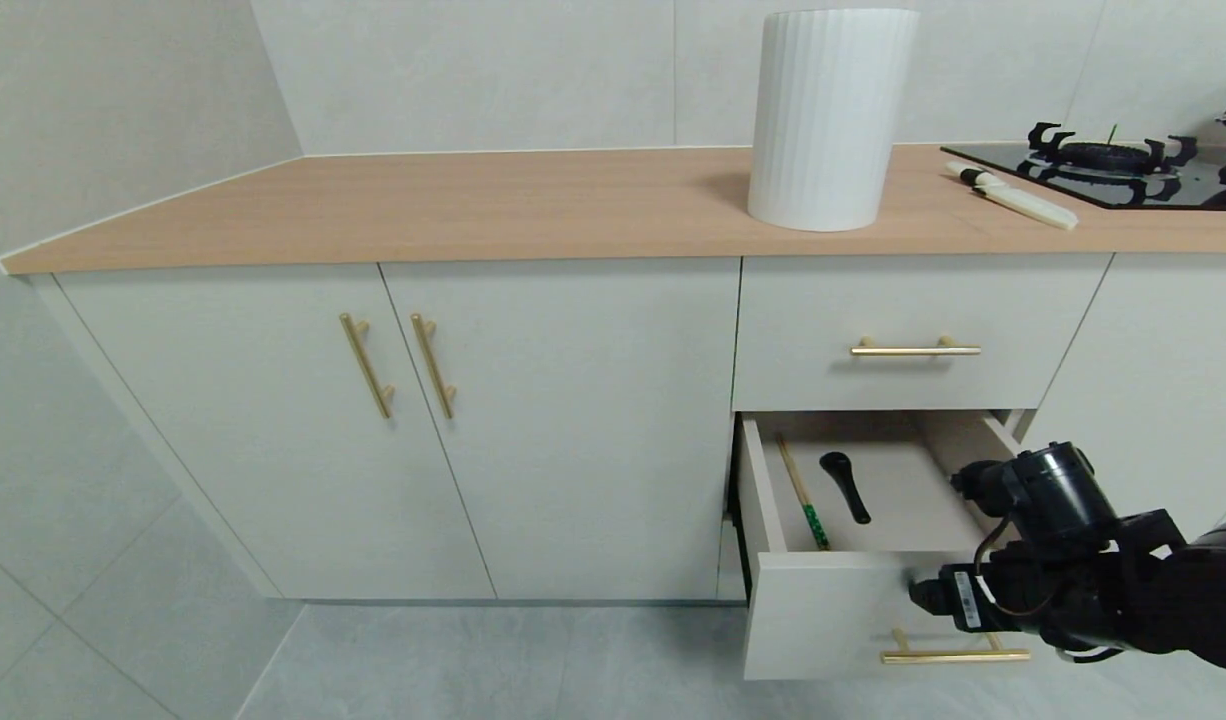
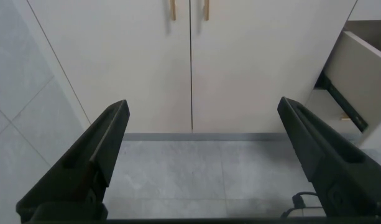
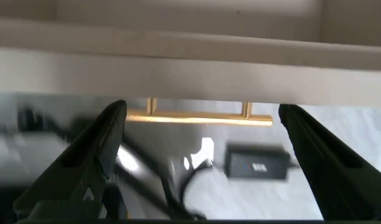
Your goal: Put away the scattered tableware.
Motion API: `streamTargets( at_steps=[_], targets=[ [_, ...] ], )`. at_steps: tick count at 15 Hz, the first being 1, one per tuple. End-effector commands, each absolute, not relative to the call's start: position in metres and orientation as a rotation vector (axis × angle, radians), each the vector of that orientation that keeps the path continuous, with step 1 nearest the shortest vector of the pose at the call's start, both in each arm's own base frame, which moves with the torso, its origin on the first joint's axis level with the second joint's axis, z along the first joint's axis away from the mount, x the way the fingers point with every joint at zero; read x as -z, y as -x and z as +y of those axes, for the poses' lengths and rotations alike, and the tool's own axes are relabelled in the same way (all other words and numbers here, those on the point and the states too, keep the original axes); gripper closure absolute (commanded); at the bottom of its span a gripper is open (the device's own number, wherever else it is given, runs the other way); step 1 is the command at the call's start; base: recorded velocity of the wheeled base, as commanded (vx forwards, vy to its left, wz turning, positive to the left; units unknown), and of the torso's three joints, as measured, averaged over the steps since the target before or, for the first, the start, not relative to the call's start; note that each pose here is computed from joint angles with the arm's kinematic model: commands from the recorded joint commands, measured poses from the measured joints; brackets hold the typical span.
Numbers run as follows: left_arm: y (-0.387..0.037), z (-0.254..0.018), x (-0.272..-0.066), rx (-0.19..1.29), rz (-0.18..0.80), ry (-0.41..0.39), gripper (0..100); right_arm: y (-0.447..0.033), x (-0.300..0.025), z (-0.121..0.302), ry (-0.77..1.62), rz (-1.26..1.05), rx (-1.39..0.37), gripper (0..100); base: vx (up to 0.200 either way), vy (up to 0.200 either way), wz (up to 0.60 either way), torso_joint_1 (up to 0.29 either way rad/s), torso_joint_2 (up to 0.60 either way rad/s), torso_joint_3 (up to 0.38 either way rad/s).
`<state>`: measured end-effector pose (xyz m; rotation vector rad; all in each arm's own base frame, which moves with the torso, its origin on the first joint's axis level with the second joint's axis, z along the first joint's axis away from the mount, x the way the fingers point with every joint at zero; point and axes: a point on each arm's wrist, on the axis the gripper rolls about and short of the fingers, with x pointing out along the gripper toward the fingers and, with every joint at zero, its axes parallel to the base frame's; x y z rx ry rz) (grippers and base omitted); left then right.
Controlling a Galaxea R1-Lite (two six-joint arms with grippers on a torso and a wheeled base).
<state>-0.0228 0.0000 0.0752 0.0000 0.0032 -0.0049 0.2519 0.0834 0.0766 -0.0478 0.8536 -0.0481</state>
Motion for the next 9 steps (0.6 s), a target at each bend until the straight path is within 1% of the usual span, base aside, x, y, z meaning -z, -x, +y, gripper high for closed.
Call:
streamTargets(
  at_steps=[1, 3, 6, 9],
  targets=[
    [0.023, 0.0, -0.075, 0.005, 0.003, 0.0, 0, -0.258, -0.066, 0.078, 0.041, 0.87, 0.074, 0, 0.0, 0.0, 0.0, 0.0, 0.0, 0.0],
    [0.023, 0.0, -0.075, 0.005, 0.003, 0.0, 0, -0.269, -0.055, 0.077, 0.012, 0.795, 0.085, 0, 0.0, 0.0, 0.0, 0.0, 0.0, 0.0],
    [0.023, 0.0, -0.075, 0.005, 0.003, 0.0, 0, -0.29, -0.032, 0.081, -0.001, 0.676, 0.145, 0, 0.0, 0.0, 0.0, 0.0, 0.0, 0.0],
    [0.023, 0.0, -0.075, 0.005, 0.003, 0.0, 0, -0.306, -0.02, 0.085, -0.051, 0.568, 0.151, 0, 0.0, 0.0, 0.0, 0.0, 0.0, 0.0]
  ],
)
